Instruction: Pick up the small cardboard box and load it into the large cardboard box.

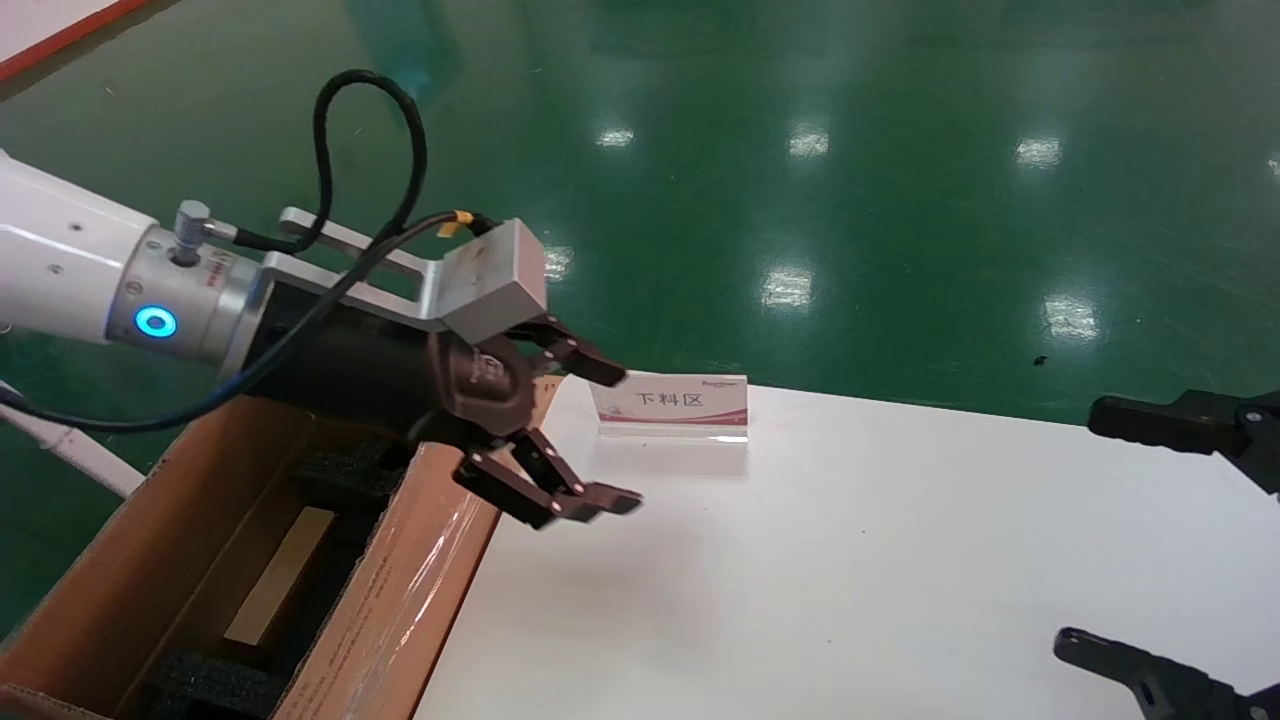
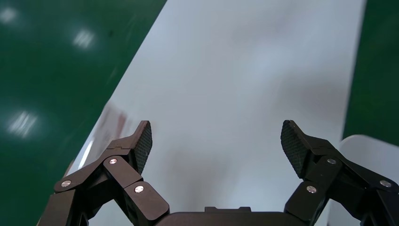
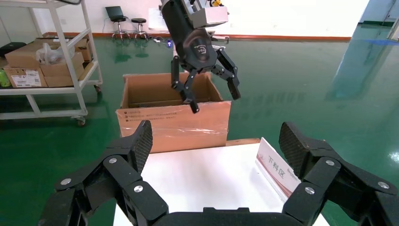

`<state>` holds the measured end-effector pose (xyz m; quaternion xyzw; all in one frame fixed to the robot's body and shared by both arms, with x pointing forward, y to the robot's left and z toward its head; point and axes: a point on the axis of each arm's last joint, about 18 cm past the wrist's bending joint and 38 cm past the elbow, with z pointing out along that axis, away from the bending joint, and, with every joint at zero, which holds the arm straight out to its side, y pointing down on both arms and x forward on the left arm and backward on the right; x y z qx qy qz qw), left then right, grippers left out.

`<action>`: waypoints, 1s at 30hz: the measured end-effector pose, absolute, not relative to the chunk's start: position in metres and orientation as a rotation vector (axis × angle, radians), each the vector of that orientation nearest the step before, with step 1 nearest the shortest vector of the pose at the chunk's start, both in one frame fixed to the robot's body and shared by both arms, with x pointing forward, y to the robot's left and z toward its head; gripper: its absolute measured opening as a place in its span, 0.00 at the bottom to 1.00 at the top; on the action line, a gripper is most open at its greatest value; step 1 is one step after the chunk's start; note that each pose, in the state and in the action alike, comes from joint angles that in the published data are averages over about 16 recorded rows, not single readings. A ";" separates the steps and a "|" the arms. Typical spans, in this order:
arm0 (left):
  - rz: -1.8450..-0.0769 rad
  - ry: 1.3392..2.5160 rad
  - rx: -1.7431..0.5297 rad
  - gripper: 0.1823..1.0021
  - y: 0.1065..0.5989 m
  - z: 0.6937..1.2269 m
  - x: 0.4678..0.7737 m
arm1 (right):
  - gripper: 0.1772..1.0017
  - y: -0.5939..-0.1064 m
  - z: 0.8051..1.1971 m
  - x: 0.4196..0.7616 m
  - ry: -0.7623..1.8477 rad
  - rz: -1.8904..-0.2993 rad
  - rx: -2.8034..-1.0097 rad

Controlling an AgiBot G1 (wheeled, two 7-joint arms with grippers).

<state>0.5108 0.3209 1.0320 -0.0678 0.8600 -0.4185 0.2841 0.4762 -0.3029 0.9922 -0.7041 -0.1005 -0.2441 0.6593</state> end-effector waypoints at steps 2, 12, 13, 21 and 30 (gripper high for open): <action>-1.165 2.300 -0.136 1.00 0.314 1.030 0.510 | 1.00 -0.303 0.992 0.476 -0.228 -0.552 -1.594; -1.405 2.243 0.068 1.00 0.290 1.018 0.502 | 1.00 -0.303 0.992 0.476 -0.228 -0.552 -1.594; -1.430 2.232 0.086 1.00 0.289 1.017 0.501 | 1.00 -0.303 0.992 0.476 -0.228 -0.552 -1.594; -1.622 2.112 0.203 1.00 0.287 1.007 0.490 | 1.00 -0.303 0.992 0.476 -0.228 -0.552 -1.594; -1.771 1.964 0.265 1.00 0.297 0.995 0.479 | 1.00 -0.303 0.992 0.476 -0.227 -0.552 -1.593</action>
